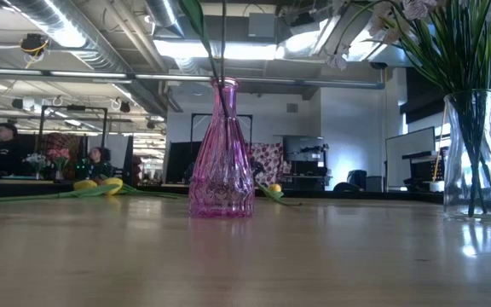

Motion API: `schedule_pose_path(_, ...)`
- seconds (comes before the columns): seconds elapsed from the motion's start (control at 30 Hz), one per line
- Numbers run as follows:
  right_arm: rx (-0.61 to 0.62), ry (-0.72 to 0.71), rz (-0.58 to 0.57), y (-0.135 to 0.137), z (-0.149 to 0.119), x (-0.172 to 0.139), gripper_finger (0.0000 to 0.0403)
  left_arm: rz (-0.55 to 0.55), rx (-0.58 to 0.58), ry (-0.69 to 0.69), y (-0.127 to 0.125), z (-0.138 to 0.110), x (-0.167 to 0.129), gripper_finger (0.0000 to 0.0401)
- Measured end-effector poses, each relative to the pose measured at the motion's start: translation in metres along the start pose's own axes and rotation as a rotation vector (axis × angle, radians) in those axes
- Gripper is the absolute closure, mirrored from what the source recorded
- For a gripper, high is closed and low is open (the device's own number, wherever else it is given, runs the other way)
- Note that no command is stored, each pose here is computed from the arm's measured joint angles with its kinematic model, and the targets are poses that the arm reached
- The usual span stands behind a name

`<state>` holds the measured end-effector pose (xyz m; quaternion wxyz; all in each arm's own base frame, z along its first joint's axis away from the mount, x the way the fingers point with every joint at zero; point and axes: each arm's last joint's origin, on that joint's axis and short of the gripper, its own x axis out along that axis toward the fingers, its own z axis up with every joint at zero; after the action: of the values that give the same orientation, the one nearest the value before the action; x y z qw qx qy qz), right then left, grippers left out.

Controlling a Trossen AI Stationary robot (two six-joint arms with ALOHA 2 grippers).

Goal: Sort flowers into vase by color
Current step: Put the bottom red tulip into the red vase, then put the red flower into the red vase

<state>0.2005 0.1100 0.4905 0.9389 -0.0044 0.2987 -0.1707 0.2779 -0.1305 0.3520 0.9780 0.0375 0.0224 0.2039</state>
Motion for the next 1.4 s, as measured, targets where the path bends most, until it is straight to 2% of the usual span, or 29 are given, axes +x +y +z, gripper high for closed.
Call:
schedule_pose_path(0.23,0.0,0.0,0.0,0.0,0.0,0.0,0.0134,0.0,0.01,0.046,0.0,-0.007,0.0,0.0391)
schedule_pose_path(0.47,-0.001,0.012,0.019,0.001,0.0,0.0,0.0134,-0.15,-0.086,0.121,-0.002,-0.01,-0.002,0.033)
schedule_pose_path(0.6,-0.002,0.019,0.028,0.001,-0.001,0.0,0.0134,-0.168,-0.134,0.243,0.007,0.013,-0.009,0.0302)
schedule_pose_path(0.73,-0.002,0.029,0.044,0.001,-0.001,0.0,0.0134,-0.225,-0.188,0.415,0.023,0.041,-0.017,0.0294)
schedule_pose_path(0.83,-0.002,0.036,0.055,0.002,-0.001,0.0,0.0134,-0.252,-0.199,0.448,0.037,0.066,-0.024,0.0293)
schedule_pose_path(0.9,-0.002,0.043,0.066,0.002,-0.001,0.0,0.0134,-0.231,-0.199,0.453,0.051,0.08,-0.03,0.0293)
schedule_pose_path(0.97,-0.002,0.05,0.079,0.002,-0.001,0.0,0.0134,-0.161,-0.214,0.452,0.07,0.089,-0.034,0.0293)
schedule_pose_path(1.1,-0.003,0.057,0.091,0.003,-0.002,0.0,0.0134,0.141,-0.302,0.496,0.121,0.084,-0.038,0.0293)
schedule_pose_path(1.3,-0.031,0.054,0.092,0.003,-0.001,0.0,0.0134,0.681,-0.525,0.628,0.19,0.037,-0.026,0.0293)
schedule_pose_path(1.4,-0.036,0.038,0.099,0.004,0.0,0.0,0.0134,0.836,-0.586,0.707,0.215,0.003,-0.013,0.0293)
